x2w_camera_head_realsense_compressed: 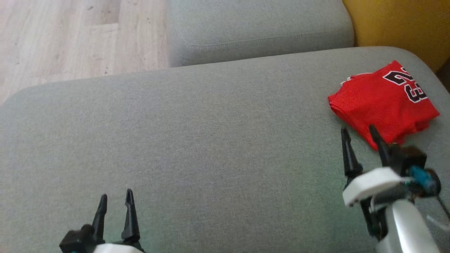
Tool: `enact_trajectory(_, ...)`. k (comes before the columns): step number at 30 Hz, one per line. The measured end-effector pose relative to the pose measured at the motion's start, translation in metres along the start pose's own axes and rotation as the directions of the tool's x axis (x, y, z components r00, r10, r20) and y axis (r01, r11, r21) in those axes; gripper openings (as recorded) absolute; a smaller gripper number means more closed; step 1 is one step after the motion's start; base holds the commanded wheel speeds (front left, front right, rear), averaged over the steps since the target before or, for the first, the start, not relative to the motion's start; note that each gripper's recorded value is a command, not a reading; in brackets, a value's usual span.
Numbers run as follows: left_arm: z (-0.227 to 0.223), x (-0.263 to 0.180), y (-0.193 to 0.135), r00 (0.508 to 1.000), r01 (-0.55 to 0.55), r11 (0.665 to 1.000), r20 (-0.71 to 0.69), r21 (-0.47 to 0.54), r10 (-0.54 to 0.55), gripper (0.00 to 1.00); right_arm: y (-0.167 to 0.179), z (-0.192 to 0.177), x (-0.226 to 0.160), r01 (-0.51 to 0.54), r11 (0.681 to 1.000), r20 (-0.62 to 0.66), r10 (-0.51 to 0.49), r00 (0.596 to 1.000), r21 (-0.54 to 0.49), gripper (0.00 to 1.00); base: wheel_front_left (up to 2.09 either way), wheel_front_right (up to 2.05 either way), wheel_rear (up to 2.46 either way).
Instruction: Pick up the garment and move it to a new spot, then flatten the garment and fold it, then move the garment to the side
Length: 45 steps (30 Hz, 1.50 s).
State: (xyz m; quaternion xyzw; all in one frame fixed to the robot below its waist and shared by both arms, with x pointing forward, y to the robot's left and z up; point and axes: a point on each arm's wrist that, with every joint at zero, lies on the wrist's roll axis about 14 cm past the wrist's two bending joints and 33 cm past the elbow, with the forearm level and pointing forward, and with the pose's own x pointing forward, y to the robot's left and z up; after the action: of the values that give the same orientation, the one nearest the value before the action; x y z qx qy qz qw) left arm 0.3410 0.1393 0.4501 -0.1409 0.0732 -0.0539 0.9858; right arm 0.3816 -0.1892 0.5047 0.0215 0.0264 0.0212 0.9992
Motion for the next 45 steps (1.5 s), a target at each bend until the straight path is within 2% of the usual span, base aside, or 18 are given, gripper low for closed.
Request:
enact_trajectory(10,-0.008,-0.02,0.016,0.997,-0.066,0.997,-0.029,0.029,0.066,1.0,0.036,-0.02,-0.031,-0.089,0.993,0.02,0.087,0.996,0.08,1.0,0.0,0.0,0.0)
enact_trajectory(22,-0.011,-0.031,0.022,0.994,-0.095,0.995,-0.047,0.03,0.096,1.0,0.06,-0.033,-0.034,-0.157,0.984,-0.02,0.159,0.987,0.088,1.0,0.0,0.0,0.0)
enact_trajectory(32,-0.01,-0.032,0.024,0.994,-0.099,0.995,-0.054,0.03,0.1,1.0,0.066,-0.035,-0.033,-0.174,0.98,-0.029,0.178,0.984,0.096,1.0,0.0,0.0,0.0)
enact_trajectory(33,-0.01,-0.032,0.024,0.994,-0.099,0.995,-0.053,0.029,0.1,0.0,0.066,-0.035,-0.033,-0.175,0.98,-0.029,0.178,0.984,0.096,0.0,0.0,0.0,0.0)
enact_trajectory(40,-0.049,-0.05,0.033,0.975,-0.145,0.989,-0.168,0.016,0.146,0.0,0.062,-0.083,-0.056,-0.142,0.982,-0.177,0.162,0.971,0.123,0.0,0.0,0.0,0.0)
enact_trajectory(45,-0.05,-0.049,0.032,0.972,-0.156,0.987,-0.183,-0.037,0.147,0.0,0.06,-0.082,-0.055,-0.12,0.976,-0.174,0.151,0.973,0.181,0.0,0.0,0.0,0.0)
